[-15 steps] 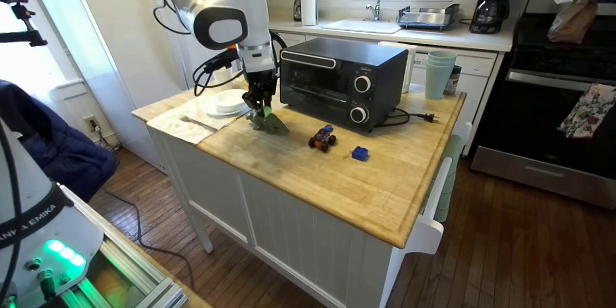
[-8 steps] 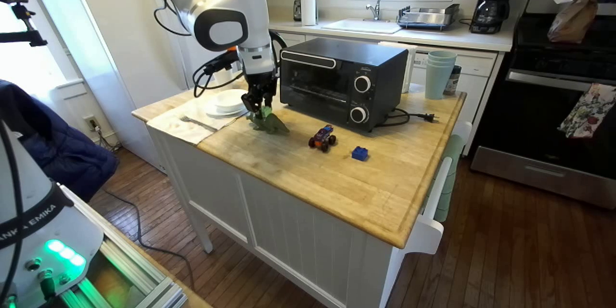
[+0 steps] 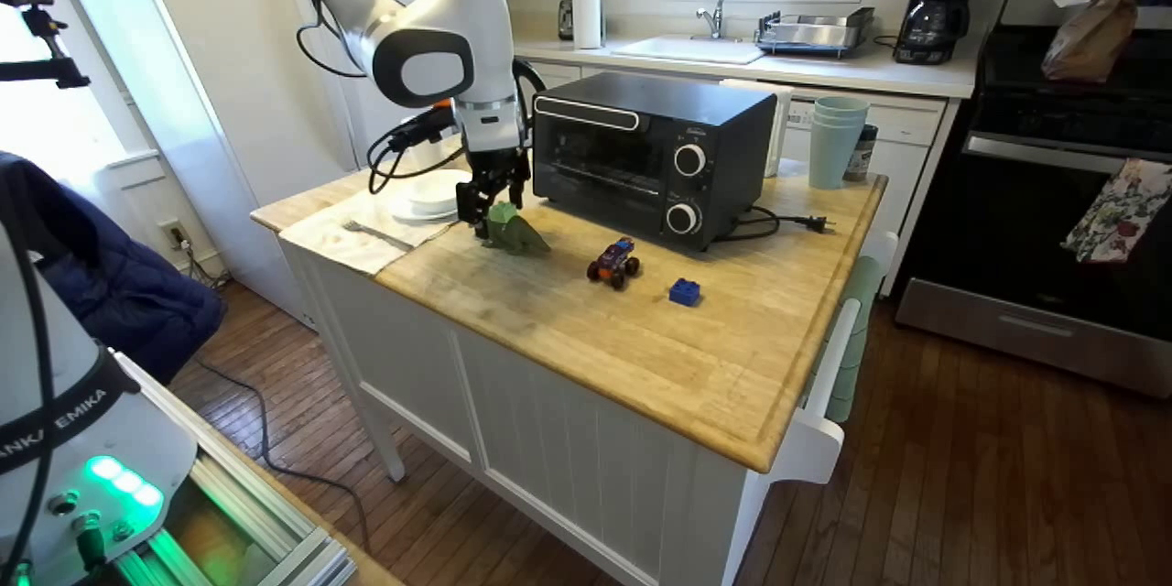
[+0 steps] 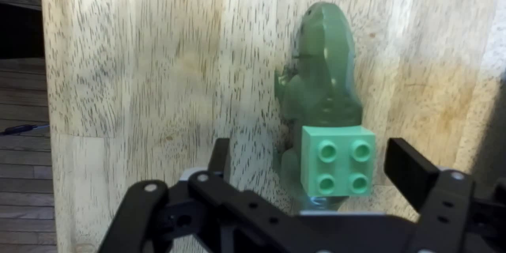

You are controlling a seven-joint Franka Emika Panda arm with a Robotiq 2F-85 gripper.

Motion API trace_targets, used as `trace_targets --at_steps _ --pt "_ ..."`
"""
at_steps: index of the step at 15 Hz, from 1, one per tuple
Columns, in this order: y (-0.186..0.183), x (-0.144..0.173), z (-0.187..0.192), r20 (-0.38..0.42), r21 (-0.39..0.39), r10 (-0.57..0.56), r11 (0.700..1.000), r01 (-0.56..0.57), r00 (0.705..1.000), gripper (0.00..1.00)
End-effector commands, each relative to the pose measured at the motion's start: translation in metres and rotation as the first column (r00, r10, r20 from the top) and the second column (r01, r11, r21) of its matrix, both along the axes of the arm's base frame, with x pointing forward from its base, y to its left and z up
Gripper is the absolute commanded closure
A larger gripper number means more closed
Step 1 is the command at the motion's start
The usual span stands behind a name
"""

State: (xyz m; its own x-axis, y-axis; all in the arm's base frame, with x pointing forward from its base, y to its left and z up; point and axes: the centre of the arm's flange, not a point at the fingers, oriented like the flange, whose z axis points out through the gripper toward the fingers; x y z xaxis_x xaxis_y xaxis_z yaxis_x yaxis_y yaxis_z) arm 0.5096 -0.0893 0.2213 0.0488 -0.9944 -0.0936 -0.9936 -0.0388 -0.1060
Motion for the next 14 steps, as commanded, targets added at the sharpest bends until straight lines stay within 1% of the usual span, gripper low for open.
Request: trace_targets --at_steps 1,4,8,10,11,12,14 --pt "0.0 0.008 0.016 0.028 -0.011 0.013 1.0 -0.012 1.0 0.0" --pt "-0.004 0.01 0.03 0.05 -0.038 0.034 0.999 -0.032 0.998 0.0" --pt "-0.023 0.006 0.052 0.078 -0.094 0.062 0.994 -0.055 0.995 0.0" --pt "-0.033 0.002 0.062 0.07 -0.121 0.11 0.988 -0.101 0.992 0.0" --pt "-0.035 0.001 0.067 0.068 -0.149 0.124 0.982 -0.113 0.99 0.0" --pt "-0.034 0.009 0.051 0.074 -0.115 0.09 0.99 -0.081 0.993 0.0" --pt "-0.04 0.008 0.057 0.077 -0.137 0.105 0.986 -0.094 0.991 0.0"
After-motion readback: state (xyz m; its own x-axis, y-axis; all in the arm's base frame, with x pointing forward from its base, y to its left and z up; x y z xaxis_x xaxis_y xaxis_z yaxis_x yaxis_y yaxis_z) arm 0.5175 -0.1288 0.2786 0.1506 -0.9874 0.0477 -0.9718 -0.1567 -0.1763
